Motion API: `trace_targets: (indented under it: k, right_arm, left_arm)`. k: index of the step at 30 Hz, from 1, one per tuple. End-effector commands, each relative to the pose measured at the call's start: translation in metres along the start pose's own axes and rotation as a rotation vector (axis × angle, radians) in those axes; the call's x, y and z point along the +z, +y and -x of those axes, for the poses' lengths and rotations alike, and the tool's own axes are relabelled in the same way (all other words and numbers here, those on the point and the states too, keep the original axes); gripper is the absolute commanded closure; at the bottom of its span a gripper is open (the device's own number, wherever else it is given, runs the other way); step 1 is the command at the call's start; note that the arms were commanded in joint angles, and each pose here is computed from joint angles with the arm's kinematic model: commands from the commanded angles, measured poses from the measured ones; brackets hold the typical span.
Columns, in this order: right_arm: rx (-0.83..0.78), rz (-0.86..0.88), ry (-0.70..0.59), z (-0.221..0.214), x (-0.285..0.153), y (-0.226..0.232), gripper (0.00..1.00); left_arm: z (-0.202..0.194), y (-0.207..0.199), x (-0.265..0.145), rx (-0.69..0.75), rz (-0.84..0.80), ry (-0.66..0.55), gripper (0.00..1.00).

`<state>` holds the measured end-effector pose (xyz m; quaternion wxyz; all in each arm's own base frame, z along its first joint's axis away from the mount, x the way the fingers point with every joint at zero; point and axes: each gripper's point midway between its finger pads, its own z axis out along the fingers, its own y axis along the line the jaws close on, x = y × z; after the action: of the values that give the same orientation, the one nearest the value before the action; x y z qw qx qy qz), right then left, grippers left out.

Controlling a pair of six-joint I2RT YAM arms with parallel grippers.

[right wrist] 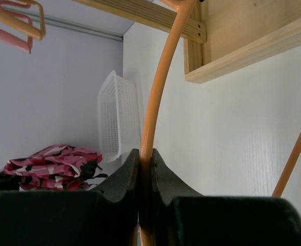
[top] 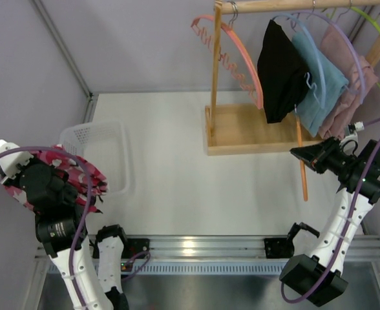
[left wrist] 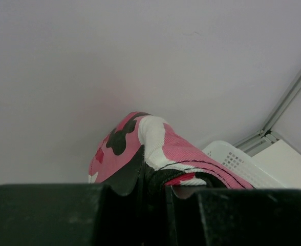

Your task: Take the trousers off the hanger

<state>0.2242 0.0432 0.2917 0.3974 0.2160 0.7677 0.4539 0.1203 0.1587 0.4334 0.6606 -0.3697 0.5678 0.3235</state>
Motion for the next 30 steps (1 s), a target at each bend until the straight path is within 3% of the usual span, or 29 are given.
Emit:
trace_targets:
  k: [1, 11, 21, 30]
  right_arm:
    - [-0.114, 0.023, -0.05, 0.015, -0.004, 0.013, 1.0]
    - [-0.154, 0.038, -0.064, 0.016, -0.008, 0.023, 1.0]
    - [-0.249, 0.065, -0.035, 0.007, -0.021, 0.05, 1.0]
    - [-0.471, 0.092, -0.075, -0.01, -0.045, 0.098, 1.0]
  left_arm:
    - [0.013, -0.018, 0.014, -0.122, -0.019, -0.049, 1.0]
    - [-0.059, -0.087, 0.085, -0.081, -0.017, 0.185, 1.0]
    - [-0.166, -0.163, 0.148, -0.021, -0.055, 0.42, 1.0]
    - [-0.287, -0.226, 0.136, 0.218, -0.135, 0.595, 1.0]
